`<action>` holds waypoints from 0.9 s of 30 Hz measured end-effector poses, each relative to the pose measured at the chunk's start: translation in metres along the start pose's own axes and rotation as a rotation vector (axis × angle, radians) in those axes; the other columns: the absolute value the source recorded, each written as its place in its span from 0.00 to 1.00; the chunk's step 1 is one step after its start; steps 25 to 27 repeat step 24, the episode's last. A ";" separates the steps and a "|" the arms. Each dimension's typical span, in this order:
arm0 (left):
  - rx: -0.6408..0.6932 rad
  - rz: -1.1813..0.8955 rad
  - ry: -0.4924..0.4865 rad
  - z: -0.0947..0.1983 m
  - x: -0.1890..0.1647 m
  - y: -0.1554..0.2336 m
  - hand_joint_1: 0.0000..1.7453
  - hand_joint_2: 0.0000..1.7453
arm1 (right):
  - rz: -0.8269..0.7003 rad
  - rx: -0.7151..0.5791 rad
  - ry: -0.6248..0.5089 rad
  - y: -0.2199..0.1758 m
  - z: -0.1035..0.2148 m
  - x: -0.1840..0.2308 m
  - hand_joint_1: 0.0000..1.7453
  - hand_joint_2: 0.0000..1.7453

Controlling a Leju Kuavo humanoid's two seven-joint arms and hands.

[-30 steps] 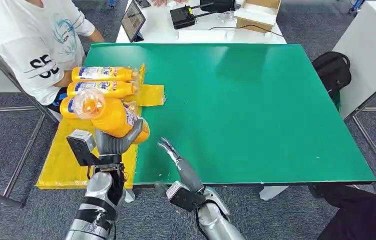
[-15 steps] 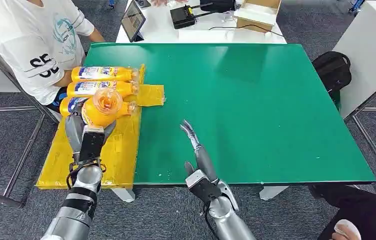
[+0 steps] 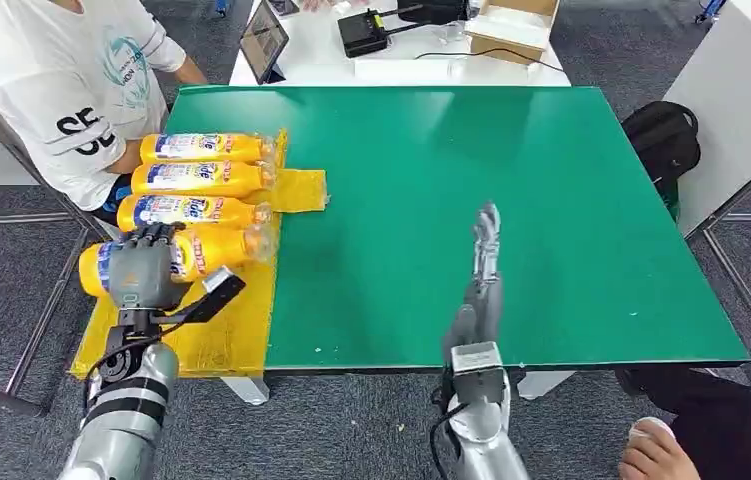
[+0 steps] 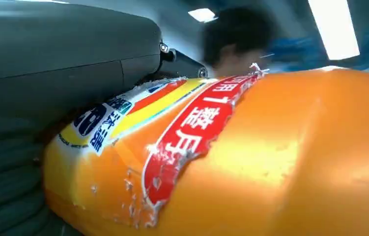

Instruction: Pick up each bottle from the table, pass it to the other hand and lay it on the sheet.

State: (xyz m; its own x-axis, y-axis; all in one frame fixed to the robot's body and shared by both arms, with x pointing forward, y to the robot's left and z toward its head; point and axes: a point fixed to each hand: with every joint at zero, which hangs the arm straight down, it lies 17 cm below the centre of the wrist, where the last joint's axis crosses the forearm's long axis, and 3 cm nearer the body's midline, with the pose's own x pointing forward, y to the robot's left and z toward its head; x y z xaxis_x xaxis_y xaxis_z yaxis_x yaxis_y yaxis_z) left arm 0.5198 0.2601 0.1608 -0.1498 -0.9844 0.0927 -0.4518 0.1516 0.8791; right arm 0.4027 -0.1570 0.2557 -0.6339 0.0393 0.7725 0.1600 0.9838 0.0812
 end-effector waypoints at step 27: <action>-0.404 -0.273 -0.182 0.014 -0.006 -0.102 1.00 1.00 | -0.047 0.000 -0.022 -0.003 -0.008 0.009 0.00 0.00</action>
